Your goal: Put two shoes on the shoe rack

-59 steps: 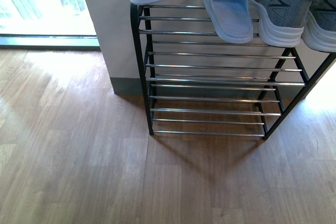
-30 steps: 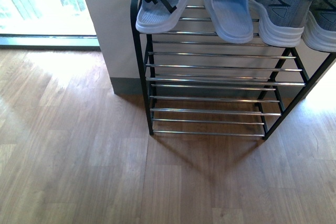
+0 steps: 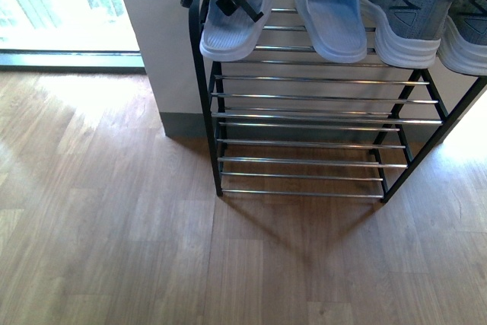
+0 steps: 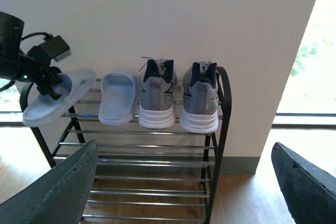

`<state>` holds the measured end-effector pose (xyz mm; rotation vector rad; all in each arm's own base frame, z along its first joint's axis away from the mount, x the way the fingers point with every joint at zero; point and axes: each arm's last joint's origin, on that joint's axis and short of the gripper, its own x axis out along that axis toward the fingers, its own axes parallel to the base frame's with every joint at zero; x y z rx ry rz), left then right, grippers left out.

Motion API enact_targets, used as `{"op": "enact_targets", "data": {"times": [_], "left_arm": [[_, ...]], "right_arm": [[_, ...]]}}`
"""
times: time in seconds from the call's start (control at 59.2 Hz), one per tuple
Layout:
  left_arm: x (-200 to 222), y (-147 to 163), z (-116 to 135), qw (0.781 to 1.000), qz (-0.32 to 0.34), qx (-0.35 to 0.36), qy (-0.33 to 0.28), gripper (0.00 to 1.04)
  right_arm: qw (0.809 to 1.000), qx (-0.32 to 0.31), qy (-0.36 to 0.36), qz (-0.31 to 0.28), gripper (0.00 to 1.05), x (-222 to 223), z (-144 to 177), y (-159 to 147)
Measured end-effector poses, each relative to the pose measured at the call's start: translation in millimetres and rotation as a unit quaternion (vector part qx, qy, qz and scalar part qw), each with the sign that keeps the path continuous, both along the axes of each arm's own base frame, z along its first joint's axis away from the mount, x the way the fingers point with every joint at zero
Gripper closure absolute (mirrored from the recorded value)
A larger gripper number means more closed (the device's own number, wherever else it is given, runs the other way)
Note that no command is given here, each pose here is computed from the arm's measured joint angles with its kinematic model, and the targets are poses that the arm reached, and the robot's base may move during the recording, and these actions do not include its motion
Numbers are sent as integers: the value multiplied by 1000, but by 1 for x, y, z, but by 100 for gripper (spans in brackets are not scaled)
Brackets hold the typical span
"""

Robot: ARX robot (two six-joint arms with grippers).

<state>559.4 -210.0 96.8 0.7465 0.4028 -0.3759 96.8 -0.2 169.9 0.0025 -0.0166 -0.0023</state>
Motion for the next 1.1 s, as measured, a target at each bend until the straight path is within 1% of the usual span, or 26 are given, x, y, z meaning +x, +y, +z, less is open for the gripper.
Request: {"op": "enact_targets", "data": {"times": [0.068, 0.085, 0.101, 0.118, 0.152, 0.186, 0.203, 0.254, 0.27, 0.287, 0.355, 0.524, 0.558, 0.761, 0.778, 0.828, 0.896, 0.997, 1.099], "left_arm": [[-5, -3, 3, 1000, 8, -23, 10, 53], [-6, -4, 4, 1000, 10, -27, 11, 51], [-8, -6, 8, 999, 12, -35, 13, 46], [-9, -6, 9, 999, 13, -39, 14, 44], [-13, -8, 17, 998, 17, -54, 13, 37], [-18, -10, 27, 997, 23, -71, 10, 30], [-22, -11, 36, 996, 26, -80, 8, 25], [-32, -13, 57, 994, 34, -107, -2, 14], [-38, -14, 68, 992, 41, -120, -9, 9], [-43, -15, 75, 991, 44, -125, -13, 8], [-64, -14, 100, 986, 55, -154, -36, 10], [-118, 1, 137, 972, 100, -199, -75, 9], [-130, 7, 138, 969, 111, -206, -81, 9], [-222, 53, 167, 944, 177, -246, -131, 9], [-227, 56, 168, 942, 181, -247, -133, 9], [-260, 71, 171, 935, 207, -247, -146, 9], [-292, 86, 169, 931, 226, -250, -143, 9], [-339, 112, 155, 920, 275, -245, -136, 9], [-376, 130, 144, 907, 314, -248, -133, 9]], "right_arm": [[1000, 0, 0, 0, 9, 0, 0, 0], [1000, 0, 0, 0, 9, 0, 0, 0], [1000, 0, 0, 0, 9, 0, 0, 0], [1000, 0, 0, 0, 9, 0, 0, 0], [1000, 0, 0, 0, 9, 0, 0, 0], [1000, 0, 0, 0, 9, 0, 0, 0], [1000, 0, 0, 0, 9, 0, 0, 0], [1000, 0, 0, 0, 9, 0, 0, 0], [1000, 0, 0, 0, 9, 0, 0, 0], [1000, 0, 0, 0, 9, 0, 0, 0], [1000, 0, 0, 0, 9, 0, 0, 0], [1000, 0, 0, 0, 9, 0, 0, 0], [1000, 0, 0, 0, 9, 0, 0, 0], [1000, 0, 0, 0, 9, 0, 0, 0], [1000, 0, 0, 0, 9, 0, 0, 0], [1000, 0, 0, 0, 9, 0, 0, 0], [1000, 0, 0, 0, 9, 0, 0, 0], [1000, 0, 0, 0, 9, 0, 0, 0], [1000, 0, 0, 0, 9, 0, 0, 0]]}}
